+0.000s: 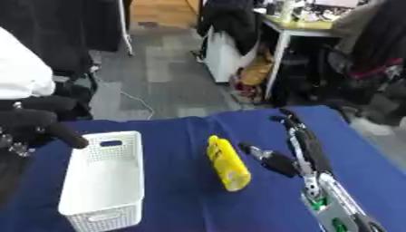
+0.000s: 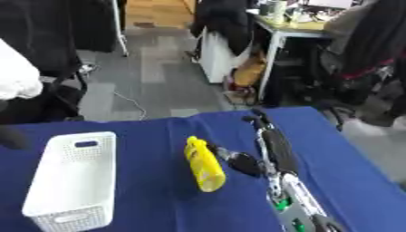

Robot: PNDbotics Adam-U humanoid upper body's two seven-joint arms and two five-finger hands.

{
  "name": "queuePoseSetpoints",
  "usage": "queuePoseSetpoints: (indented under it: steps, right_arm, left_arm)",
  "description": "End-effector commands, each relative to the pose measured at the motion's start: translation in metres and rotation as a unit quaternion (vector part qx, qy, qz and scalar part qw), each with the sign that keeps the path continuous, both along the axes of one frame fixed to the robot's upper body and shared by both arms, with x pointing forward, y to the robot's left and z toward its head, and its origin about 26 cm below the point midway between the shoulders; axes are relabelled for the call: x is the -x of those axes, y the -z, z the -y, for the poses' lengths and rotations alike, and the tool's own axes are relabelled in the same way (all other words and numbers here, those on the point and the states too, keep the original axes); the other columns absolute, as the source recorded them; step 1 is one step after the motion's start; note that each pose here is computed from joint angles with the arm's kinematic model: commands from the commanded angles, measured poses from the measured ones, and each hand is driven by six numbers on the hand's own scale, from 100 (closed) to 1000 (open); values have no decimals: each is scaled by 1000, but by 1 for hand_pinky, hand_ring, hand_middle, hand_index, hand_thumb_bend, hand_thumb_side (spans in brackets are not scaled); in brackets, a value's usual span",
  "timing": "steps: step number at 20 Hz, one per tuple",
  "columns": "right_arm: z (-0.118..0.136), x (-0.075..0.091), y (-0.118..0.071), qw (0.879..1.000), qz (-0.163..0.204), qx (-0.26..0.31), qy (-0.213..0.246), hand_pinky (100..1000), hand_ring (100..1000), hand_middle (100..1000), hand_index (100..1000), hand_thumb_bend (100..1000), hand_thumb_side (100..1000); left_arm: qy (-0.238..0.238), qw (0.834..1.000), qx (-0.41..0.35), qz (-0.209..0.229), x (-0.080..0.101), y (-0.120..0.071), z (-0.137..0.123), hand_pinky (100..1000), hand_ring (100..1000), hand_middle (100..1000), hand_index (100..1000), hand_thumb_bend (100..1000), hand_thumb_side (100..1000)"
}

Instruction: Pick up objects on the table and place them in the box.

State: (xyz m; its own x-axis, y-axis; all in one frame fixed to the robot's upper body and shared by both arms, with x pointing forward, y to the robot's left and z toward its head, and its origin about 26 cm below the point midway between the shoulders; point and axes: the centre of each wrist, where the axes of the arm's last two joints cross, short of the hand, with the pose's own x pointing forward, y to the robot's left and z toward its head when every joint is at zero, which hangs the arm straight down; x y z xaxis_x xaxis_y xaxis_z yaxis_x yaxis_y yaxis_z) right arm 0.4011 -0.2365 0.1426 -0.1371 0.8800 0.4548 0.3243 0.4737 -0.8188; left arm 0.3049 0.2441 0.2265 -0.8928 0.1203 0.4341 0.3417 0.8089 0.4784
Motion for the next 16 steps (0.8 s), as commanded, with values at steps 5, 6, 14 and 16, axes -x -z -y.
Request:
queuePoseSetpoints:
  steps: [5, 6, 14, 16]
  right_arm:
    - [-2, -9, -7, 1000, 2, 18, -12, 728, 835, 941, 849, 827, 830]
    - [-2, -10, -6, 1000, 0, 24, -13, 729, 830, 935, 851, 833, 839]
    - [2, -18, -7, 998, 1, 57, -11, 736, 823, 919, 846, 784, 961]
    - [2, -21, -7, 998, -1, 59, -10, 735, 819, 914, 844, 783, 972]
  left_arm:
    - [11, 1000, -1, 18, 1, -12, 4, 627, 589, 832, 837, 186, 834]
    - [11, 1000, -1, 18, 1, -12, 4, 627, 589, 833, 837, 186, 834]
    - [20, 1000, -2, 21, 0, -16, 8, 627, 590, 832, 838, 189, 836]
    - [21, 1000, 1, 21, 0, -18, 8, 627, 591, 831, 838, 191, 835]
